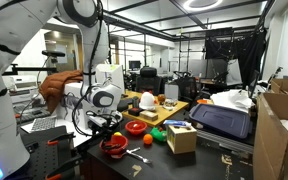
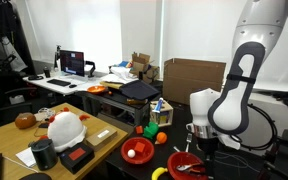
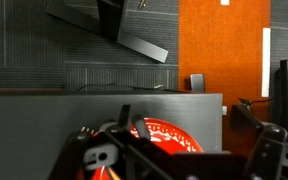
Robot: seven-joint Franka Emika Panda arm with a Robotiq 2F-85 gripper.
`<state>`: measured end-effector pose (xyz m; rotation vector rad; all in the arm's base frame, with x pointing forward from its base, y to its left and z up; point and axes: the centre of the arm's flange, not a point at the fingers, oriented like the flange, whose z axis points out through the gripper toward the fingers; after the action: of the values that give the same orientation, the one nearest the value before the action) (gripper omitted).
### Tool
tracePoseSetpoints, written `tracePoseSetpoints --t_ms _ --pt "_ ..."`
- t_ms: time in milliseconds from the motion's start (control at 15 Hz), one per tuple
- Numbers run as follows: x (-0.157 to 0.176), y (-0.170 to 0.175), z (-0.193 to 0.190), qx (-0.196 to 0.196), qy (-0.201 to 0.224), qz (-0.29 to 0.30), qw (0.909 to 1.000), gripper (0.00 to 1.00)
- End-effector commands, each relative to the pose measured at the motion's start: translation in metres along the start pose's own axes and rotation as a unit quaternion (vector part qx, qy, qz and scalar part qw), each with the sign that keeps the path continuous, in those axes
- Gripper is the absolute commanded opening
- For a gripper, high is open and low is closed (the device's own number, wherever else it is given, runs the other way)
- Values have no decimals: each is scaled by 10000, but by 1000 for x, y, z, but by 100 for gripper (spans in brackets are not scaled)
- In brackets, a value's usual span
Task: Remove the pliers from the red bowl
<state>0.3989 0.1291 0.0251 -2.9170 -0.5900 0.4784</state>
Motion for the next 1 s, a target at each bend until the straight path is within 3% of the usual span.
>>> tracePoseSetpoints --t_ms 0,667,933 --pt "1 -1 10 -207 -1 -364 9991 100" --pt "7 0 -5 -1013 92 -683 9925 100" --pt "12 5 -14 -1132 114 -656 9913 100"
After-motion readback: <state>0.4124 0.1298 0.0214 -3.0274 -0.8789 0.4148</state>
